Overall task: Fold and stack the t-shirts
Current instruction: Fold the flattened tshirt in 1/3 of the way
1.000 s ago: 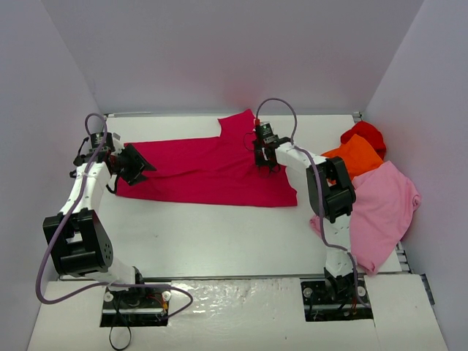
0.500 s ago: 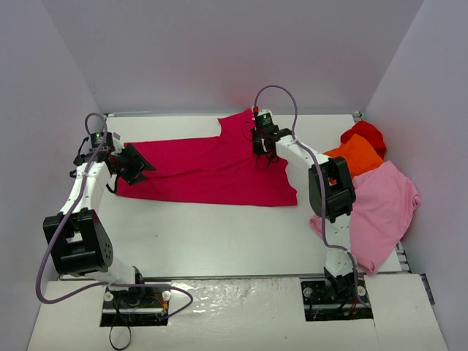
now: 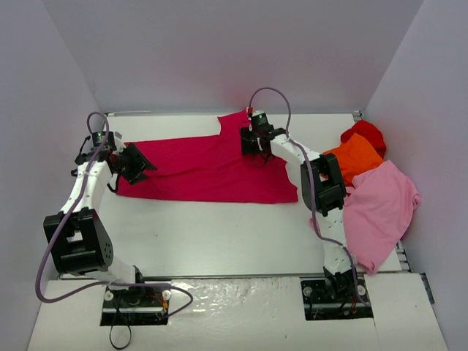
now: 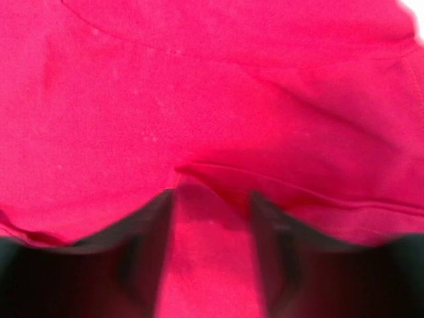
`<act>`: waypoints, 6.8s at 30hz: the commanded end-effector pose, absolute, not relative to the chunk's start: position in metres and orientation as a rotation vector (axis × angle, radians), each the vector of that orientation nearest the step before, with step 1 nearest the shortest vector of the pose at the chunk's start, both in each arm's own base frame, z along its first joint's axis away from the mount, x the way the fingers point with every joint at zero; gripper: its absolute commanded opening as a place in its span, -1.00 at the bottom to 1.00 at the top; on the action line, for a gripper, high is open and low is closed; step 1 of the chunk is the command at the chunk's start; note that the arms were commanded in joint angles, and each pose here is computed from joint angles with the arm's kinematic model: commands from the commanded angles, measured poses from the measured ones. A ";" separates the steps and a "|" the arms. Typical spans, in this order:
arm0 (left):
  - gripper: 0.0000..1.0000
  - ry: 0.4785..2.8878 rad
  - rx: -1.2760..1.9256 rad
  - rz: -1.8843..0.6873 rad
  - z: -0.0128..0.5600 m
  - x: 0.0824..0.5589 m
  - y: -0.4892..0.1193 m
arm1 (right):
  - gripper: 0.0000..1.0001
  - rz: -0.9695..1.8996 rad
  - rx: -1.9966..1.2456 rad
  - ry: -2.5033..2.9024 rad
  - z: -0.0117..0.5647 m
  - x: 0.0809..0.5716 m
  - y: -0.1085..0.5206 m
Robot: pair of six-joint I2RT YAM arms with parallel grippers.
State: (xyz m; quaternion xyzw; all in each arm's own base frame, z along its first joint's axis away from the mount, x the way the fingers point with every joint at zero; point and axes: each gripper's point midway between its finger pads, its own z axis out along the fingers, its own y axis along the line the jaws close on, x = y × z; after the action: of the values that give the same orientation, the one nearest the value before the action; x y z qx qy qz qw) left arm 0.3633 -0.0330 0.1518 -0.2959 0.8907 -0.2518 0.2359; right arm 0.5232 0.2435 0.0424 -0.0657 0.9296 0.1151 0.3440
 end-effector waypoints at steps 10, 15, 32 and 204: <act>-0.16 2.486 -0.599 -0.487 0.170 0.360 -0.040 | 0.20 0.471 -0.199 2.166 0.151 0.505 0.284; -0.20 2.466 -0.670 -0.167 0.177 0.336 -0.004 | -0.02 0.737 -0.402 2.264 0.113 0.444 0.377; -0.27 2.381 -0.700 -0.013 0.202 0.298 0.019 | -0.74 1.161 -0.630 2.222 0.067 0.380 0.516; -0.51 2.103 -0.492 0.256 0.295 0.220 0.010 | -0.36 1.245 -0.829 2.118 0.118 0.269 0.511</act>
State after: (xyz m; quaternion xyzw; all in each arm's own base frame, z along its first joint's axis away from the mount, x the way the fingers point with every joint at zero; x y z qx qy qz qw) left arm 0.2530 -0.0100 0.2737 -0.1653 0.8789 0.1161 0.4322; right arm 0.2706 0.4500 0.0685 -0.2777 0.8563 0.3557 0.2512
